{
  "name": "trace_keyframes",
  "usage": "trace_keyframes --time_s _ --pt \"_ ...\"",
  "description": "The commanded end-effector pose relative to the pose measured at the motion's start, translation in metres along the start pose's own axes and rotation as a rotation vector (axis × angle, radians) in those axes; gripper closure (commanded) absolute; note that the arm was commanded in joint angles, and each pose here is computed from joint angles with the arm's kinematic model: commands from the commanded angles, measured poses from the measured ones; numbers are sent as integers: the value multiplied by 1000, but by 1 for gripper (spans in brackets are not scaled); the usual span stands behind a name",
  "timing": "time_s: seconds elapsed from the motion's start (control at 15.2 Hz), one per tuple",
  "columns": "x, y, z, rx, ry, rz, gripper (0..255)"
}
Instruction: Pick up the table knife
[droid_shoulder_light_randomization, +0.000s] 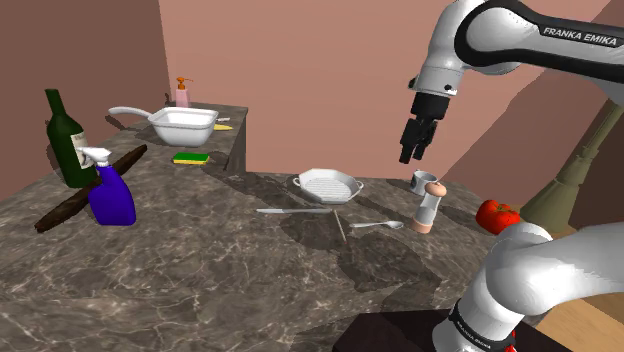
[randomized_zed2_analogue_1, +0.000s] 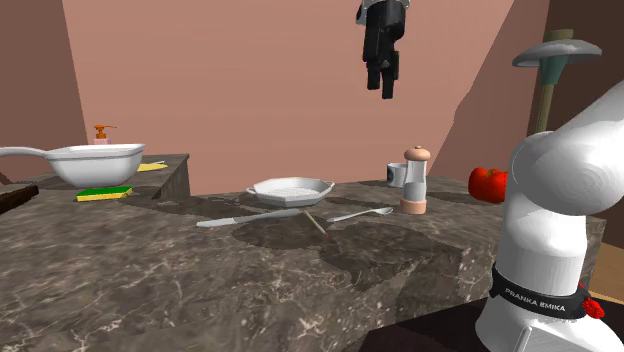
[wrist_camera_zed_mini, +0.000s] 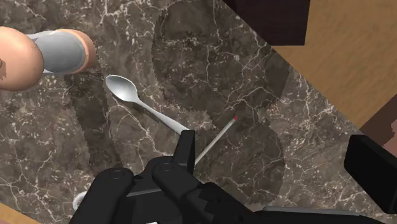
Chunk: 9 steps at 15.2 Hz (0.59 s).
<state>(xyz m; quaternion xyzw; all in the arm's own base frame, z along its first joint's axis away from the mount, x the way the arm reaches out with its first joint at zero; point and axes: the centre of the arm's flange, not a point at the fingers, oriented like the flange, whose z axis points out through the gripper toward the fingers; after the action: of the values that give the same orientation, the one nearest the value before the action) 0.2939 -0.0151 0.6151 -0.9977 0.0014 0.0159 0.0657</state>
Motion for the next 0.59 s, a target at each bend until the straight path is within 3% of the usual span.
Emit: trace_keyframes --time_s 0.0,0.53 --pt "0 0 0 0 0 0 0" --pt "85 12 63 -42 -21 -232 0"
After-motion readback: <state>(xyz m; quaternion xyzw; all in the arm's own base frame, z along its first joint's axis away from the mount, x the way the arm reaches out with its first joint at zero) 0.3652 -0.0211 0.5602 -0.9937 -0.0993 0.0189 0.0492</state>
